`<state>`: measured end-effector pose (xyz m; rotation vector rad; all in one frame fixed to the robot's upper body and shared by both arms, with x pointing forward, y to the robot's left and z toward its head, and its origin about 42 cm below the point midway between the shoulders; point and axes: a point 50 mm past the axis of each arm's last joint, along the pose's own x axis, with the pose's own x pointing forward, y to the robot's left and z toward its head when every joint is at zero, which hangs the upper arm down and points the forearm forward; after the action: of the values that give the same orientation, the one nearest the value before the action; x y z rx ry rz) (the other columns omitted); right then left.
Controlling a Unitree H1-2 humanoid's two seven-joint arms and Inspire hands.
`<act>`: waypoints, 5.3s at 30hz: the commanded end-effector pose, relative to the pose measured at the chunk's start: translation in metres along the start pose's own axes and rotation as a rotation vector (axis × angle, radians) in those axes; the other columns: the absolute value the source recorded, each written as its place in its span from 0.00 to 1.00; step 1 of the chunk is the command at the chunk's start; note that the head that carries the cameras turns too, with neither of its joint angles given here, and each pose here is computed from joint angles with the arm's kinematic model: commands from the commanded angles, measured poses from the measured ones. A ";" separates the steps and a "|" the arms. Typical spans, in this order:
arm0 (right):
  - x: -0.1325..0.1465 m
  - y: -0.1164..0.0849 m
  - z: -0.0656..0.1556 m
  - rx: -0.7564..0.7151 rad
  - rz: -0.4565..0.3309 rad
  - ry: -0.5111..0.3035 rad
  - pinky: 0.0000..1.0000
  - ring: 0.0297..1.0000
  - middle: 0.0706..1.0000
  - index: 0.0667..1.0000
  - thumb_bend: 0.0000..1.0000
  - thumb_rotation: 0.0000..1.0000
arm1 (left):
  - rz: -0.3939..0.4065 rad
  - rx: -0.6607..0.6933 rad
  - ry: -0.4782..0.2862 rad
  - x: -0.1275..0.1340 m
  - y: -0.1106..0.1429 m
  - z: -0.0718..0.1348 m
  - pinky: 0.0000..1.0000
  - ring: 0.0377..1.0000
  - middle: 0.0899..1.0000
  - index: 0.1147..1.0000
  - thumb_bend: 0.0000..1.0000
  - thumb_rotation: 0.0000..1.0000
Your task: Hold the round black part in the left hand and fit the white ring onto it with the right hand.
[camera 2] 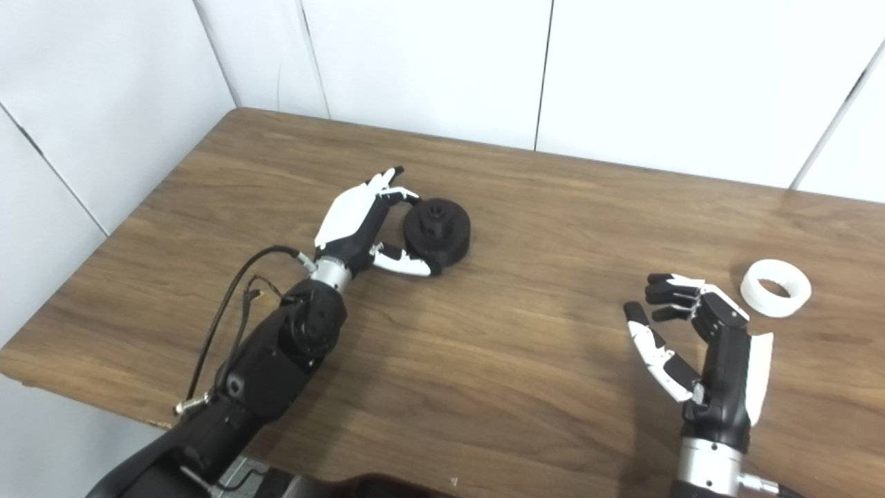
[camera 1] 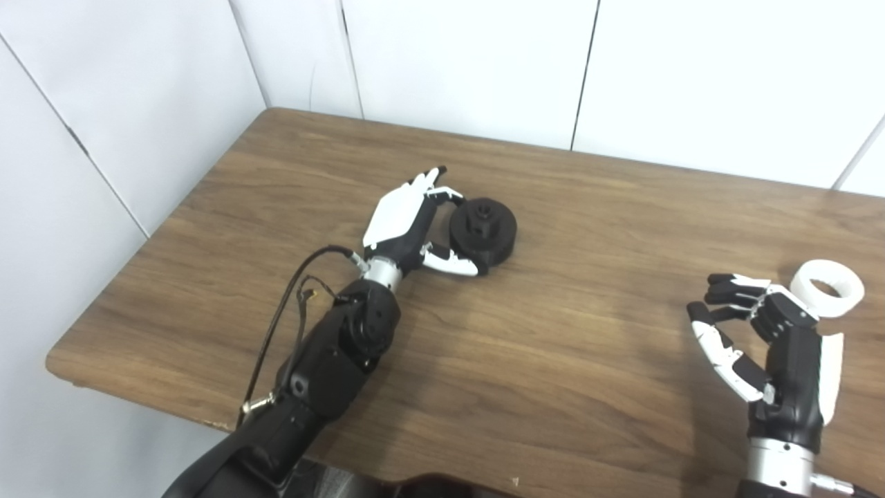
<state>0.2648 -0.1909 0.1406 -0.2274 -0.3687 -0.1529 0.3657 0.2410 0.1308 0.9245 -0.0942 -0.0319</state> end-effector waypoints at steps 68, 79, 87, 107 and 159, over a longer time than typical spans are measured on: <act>-0.017 0.041 0.011 -0.029 0.010 0.057 0.43 0.53 0.59 0.46 0.50 0.14 | -0.246 -0.116 -0.263 -0.102 -0.018 0.057 1.00 1.00 1.00 0.49 0.93 0.20; -0.012 0.059 0.009 -0.017 0.012 0.063 0.48 0.56 0.60 0.46 0.50 0.14 | -0.255 -0.121 -0.256 -0.097 -0.009 0.047 1.00 1.00 1.00 0.50 0.92 0.20; -0.007 0.054 0.010 -0.042 0.018 0.042 0.45 0.54 0.60 0.46 0.50 0.14 | -0.252 -0.120 -0.250 -0.095 -0.007 0.044 1.00 1.00 1.00 0.50 0.92 0.20; 0.050 -0.039 0.029 -0.482 -0.116 -0.151 0.49 0.60 0.62 0.46 0.50 0.14 | -0.255 -0.121 -0.248 -0.099 -0.008 0.042 1.00 1.00 1.00 0.50 0.92 0.19; 0.169 -0.128 -0.001 -0.927 0.252 0.321 0.93 1.00 1.00 0.97 1.00 0.73 | -0.263 -0.128 -0.253 -0.102 -0.008 0.047 1.00 1.00 1.00 0.50 0.91 0.19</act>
<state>0.3874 -0.3276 0.1989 -1.1157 0.1474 -0.0629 0.2597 0.2043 0.1354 0.7794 -0.1598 -0.3979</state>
